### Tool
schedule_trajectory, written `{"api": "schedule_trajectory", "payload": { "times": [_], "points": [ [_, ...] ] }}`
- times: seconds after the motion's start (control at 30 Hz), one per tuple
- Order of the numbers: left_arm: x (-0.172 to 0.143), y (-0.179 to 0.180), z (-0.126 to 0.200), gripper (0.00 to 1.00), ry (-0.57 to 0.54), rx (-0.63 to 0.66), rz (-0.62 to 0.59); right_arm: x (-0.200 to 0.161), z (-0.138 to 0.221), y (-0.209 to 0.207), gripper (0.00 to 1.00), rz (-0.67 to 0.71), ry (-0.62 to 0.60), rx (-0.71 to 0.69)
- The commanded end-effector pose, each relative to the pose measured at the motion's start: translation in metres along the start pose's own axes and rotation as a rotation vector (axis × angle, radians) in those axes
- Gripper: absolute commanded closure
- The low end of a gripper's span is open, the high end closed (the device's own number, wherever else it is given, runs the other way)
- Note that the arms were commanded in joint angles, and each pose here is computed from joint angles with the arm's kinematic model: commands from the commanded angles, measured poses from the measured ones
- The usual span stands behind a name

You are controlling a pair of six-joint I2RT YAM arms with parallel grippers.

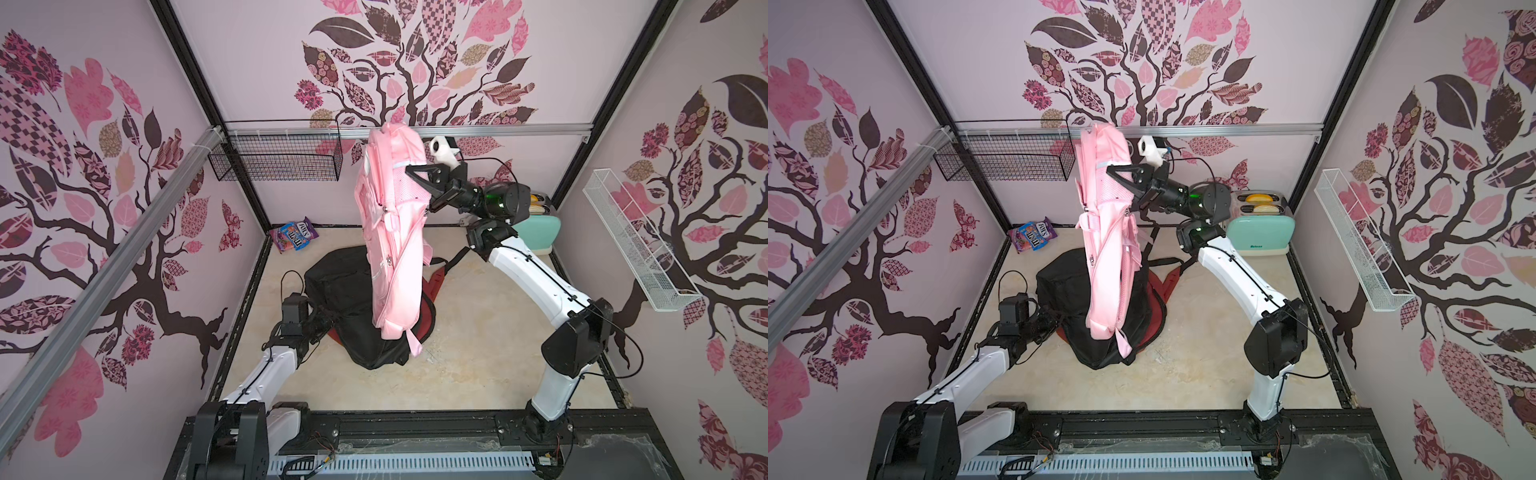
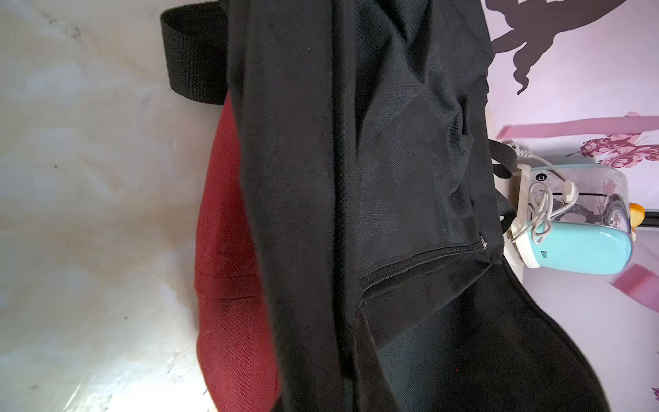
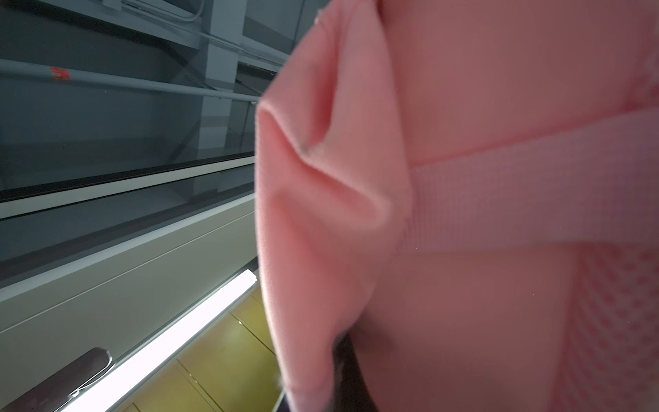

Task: Zip up the backpack
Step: Place the backpack on the backpack.

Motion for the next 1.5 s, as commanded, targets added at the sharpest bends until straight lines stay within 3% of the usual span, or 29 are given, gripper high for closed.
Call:
{"api": "schedule_trajectory", "payload": {
  "times": [0.0,0.07,0.17,0.33,0.43,0.53,0.7,0.9,1.0,1.27,1.47],
  "points": [
    [0.000,-0.006,-0.001,0.91,0.009,-0.031,-0.009,0.016,0.041,-0.052,1.00,-0.072,-0.101,0.042],
    [0.000,-0.007,0.000,0.90,0.006,-0.032,-0.009,0.019,0.079,-0.121,1.00,-0.197,-0.152,-0.001],
    [0.001,-0.009,0.003,0.89,-0.005,-0.033,-0.018,0.007,0.141,-0.223,1.00,-0.390,-0.231,-0.192],
    [0.003,-0.010,0.004,0.87,-0.006,-0.035,-0.019,-0.019,0.223,-0.300,1.00,-0.504,-0.314,-0.507],
    [0.002,-0.012,0.004,0.87,-0.010,-0.039,-0.023,-0.027,0.248,-0.308,1.00,-0.473,-0.295,-0.784],
    [0.002,-0.013,0.004,0.87,-0.010,-0.040,-0.025,-0.027,0.255,-0.297,1.00,-0.340,-0.236,-1.087],
    [0.005,-0.024,0.006,0.81,-0.012,-0.063,-0.041,-0.031,0.273,-0.298,1.00,-0.303,-0.175,-1.348],
    [0.023,-0.062,0.025,0.59,-0.041,-0.107,-0.110,-0.044,0.291,-0.302,1.00,-0.297,-0.129,-1.484],
    [0.036,-0.078,0.035,0.53,-0.065,-0.123,-0.144,-0.048,0.299,-0.303,1.00,-0.292,-0.127,-1.530],
    [0.046,-0.089,0.025,0.52,-0.042,-0.139,-0.140,-0.049,0.304,-0.304,1.00,-0.268,-0.125,-1.574],
    [0.067,-0.083,0.050,0.50,-0.151,-0.026,-0.160,-0.046,0.308,-0.300,1.00,-0.229,-0.126,-1.627]
  ]
}}
Point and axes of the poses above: each gripper's point midway between its finger pads, its own z axis back along the fingers, its own y axis along the line the jaws close on, x = y × z, the point moved 6 cm from there along z, back along the fingers, and after that the axes turned 4 degrees about -z, right-handed, at the moved point
